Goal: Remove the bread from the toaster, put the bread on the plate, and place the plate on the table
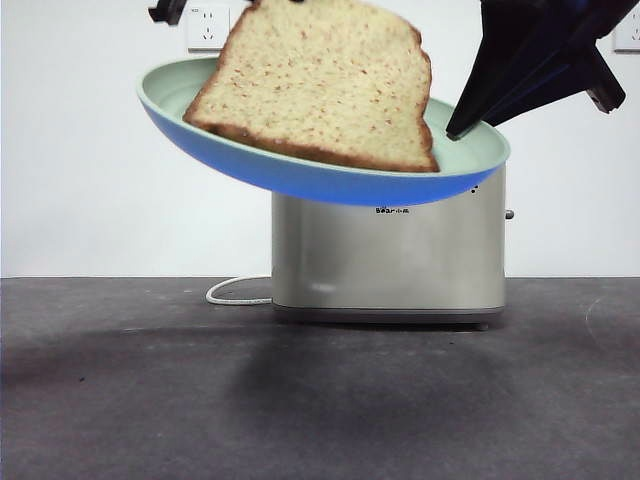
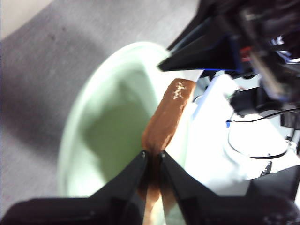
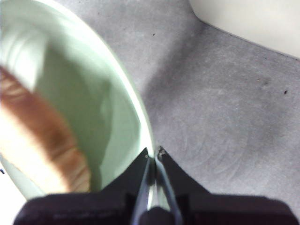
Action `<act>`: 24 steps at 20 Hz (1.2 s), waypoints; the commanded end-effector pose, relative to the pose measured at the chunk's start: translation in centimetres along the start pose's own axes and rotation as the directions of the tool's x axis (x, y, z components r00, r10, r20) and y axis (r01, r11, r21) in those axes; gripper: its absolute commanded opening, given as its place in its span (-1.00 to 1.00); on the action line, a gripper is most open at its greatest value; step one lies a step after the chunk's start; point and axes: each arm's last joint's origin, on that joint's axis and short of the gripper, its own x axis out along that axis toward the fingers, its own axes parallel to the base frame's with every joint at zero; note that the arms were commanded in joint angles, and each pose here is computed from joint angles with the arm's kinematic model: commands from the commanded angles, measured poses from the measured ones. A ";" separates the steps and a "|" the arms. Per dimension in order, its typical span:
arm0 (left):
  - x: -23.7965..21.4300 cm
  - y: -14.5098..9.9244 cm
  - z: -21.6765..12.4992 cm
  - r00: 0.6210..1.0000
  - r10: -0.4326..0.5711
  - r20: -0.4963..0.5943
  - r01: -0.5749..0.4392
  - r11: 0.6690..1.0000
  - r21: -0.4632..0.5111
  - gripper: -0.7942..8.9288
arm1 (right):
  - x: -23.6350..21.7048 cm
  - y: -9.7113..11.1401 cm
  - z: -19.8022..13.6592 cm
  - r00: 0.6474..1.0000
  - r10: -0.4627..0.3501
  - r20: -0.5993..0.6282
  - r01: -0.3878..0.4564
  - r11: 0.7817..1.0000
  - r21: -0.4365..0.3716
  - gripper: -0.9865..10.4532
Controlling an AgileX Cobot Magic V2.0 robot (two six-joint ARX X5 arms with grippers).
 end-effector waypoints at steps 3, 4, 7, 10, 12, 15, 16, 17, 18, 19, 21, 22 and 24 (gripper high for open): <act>1.0 1.3 0.2 0.977 0.203 -0.064 -0.207 0.977 -0.051 -0.84 | -0.2 0.2 0.1 1.000 0.020 0.016 -0.020 1.000 0.001 -0.85; 1.0 1.4 0.2 0.971 0.230 -0.062 -0.233 0.971 -0.052 -0.83 | -0.2 0.2 0.1 1.000 0.021 0.016 -0.021 1.000 0.001 -0.85; 1.0 1.4 0.2 0.970 0.237 -0.059 -0.240 0.969 -0.052 -0.22 | -0.2 0.2 0.1 1.000 0.025 0.015 -0.025 1.000 0.001 -0.85; 1.0 1.4 0.2 0.971 0.229 -0.060 -0.233 0.971 -0.050 0.13 | -0.2 0.4 0.1 0.997 0.083 0.011 -0.083 0.997 0.003 -0.85; 1.1 1.1 0.0 0.974 0.209 -0.081 -0.214 0.976 -0.051 0.13 | -0.2 0.4 0.0 0.997 0.082 0.006 -0.082 0.997 0.007 -0.85; 0.6 0.8 -0.3 0.975 0.203 -0.087 -0.208 0.977 -0.051 0.13 | -0.2 0.4 -0.2 0.997 0.080 -0.014 -0.080 0.997 0.019 -0.85; 0.2 0.5 -0.5 0.976 0.204 -0.073 -0.207 0.977 -0.044 0.13 | -0.2 0.4 -0.2 0.997 0.080 -0.015 -0.079 0.997 0.020 -0.85; -0.1 0.3 -0.6 0.977 0.204 -0.061 -0.207 0.978 -0.039 0.13 | -0.2 0.4 -0.2 0.997 0.080 -0.015 -0.080 0.997 0.020 -0.85; -0.6 0.0 -0.6 0.978 0.206 -0.043 -0.207 0.978 -0.034 0.13 | -0.2 0.4 -0.2 0.997 0.080 -0.016 -0.079 0.997 0.021 -0.85; -1.1 -0.3 -0.7 0.978 0.206 -0.028 -0.207 0.978 -0.028 0.13 | -0.2 0.4 -0.2 0.997 0.079 -0.016 -0.079 0.997 0.021 -0.85; -2.3 -1.0 -0.9 0.978 0.207 0.011 -0.207 0.978 -0.014 0.13 | -0.2 0.3 -0.2 0.998 0.068 -0.015 -0.067 0.997 0.029 -0.85; -2.8 -1.4 -1.0 0.978 0.208 0.031 -0.208 0.978 -0.007 0.13 | -0.2 0.3 -0.2 0.998 0.066 -0.015 -0.066 0.997 0.029 -0.85; -4.4 -2.3 -1.4 0.974 0.209 0.086 -0.211 0.977 0.013 0.13 | -0.2 0.3 -0.2 0.998 0.061 -0.014 -0.060 0.997 0.040 -0.85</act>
